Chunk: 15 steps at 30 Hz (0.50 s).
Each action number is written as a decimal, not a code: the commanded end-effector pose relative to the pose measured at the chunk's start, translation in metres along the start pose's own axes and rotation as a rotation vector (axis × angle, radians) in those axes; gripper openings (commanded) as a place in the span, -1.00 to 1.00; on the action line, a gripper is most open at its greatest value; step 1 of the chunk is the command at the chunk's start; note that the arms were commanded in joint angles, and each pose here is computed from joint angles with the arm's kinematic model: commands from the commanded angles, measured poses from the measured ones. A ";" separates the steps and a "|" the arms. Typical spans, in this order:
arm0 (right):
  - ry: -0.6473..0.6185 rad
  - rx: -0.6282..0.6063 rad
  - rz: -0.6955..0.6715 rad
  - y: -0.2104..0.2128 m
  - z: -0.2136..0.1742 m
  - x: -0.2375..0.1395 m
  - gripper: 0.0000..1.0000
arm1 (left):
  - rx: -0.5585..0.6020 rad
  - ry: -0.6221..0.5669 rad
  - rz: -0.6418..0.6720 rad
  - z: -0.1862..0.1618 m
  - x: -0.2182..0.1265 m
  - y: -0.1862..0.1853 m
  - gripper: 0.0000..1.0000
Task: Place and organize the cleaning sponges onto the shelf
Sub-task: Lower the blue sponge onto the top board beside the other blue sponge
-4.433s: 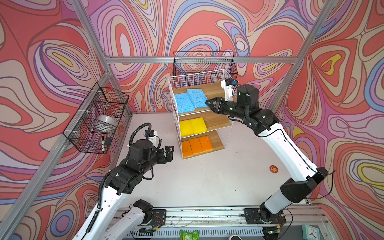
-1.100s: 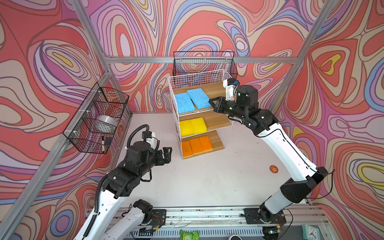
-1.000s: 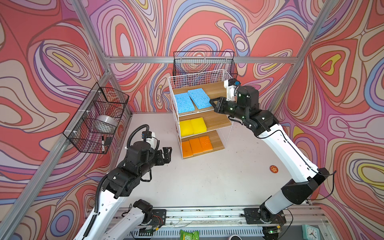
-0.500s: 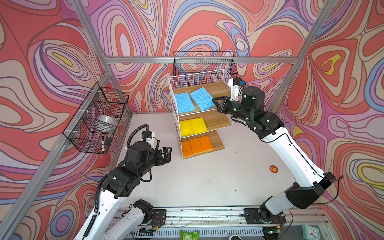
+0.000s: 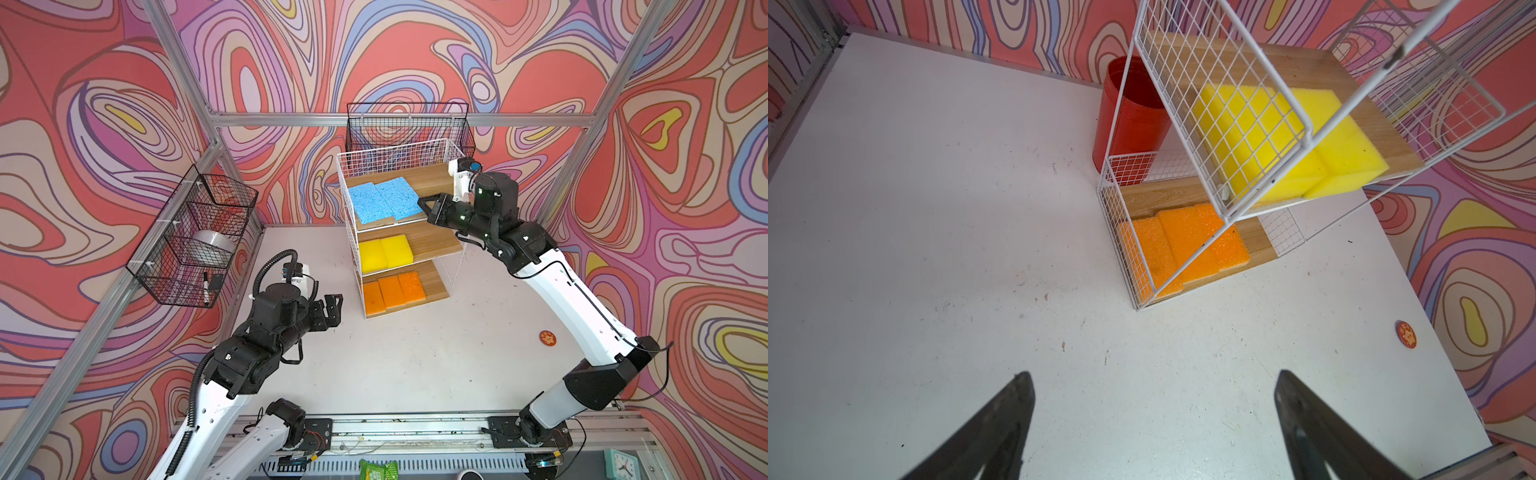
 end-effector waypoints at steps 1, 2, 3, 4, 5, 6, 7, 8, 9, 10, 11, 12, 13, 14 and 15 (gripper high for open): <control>-0.050 0.002 0.016 0.011 0.011 -0.004 -1.00 | 0.014 -0.003 0.022 0.000 -0.006 0.005 0.83; -0.054 -0.001 0.010 0.010 0.011 -0.005 -1.00 | 0.014 -0.002 0.022 -0.001 -0.006 0.005 0.83; -0.057 -0.004 0.005 0.010 0.012 -0.006 -1.00 | 0.014 -0.003 0.022 -0.001 -0.006 0.005 0.83; -0.060 -0.005 -0.002 0.009 0.012 -0.007 -1.00 | 0.014 -0.003 0.024 -0.001 -0.006 0.006 0.83; -0.063 -0.007 -0.011 0.008 0.013 -0.008 -1.00 | 0.014 -0.003 0.024 -0.001 -0.006 0.006 0.83; -0.069 -0.010 -0.019 0.007 0.015 -0.009 -1.00 | 0.015 -0.004 0.024 -0.001 -0.006 0.006 0.83; -0.071 -0.012 -0.028 0.006 0.015 -0.010 -1.00 | 0.015 -0.005 0.025 -0.001 -0.007 0.006 0.83; -0.078 -0.015 -0.036 0.006 0.017 -0.011 -1.00 | 0.015 -0.006 0.024 0.000 -0.007 0.006 0.83; -0.085 -0.016 -0.050 0.004 0.018 -0.012 -1.00 | 0.016 -0.008 0.026 0.000 -0.007 0.006 0.83; -0.091 -0.018 -0.059 0.003 0.019 -0.013 -1.00 | 0.016 -0.009 0.025 0.001 -0.008 0.006 0.83; -0.098 -0.020 -0.067 0.003 0.021 -0.014 -1.00 | 0.017 -0.010 0.025 0.001 -0.008 0.006 0.83; -0.103 -0.020 -0.077 0.001 0.022 -0.015 -1.00 | 0.017 -0.010 0.027 0.001 -0.008 0.006 0.83; -0.108 -0.020 -0.083 0.000 0.023 -0.016 -1.00 | 0.019 -0.009 0.026 0.001 -0.008 0.006 0.83; -0.111 -0.020 -0.088 -0.001 0.024 -0.016 -1.00 | 0.018 -0.009 0.026 0.001 -0.008 0.006 0.83; -0.111 -0.020 -0.086 0.000 0.024 -0.016 -1.00 | 0.017 -0.008 0.028 0.000 -0.008 0.007 0.83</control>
Point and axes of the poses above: each gripper's point midway between its finger pads, its own x axis out along the fingers, its own y axis along the line the jaws close on, z = x × y, the point moved 1 cm from there along -x, back along the fingers, and after that the axes turned 13 degrees about x, right-handed, at the moved point
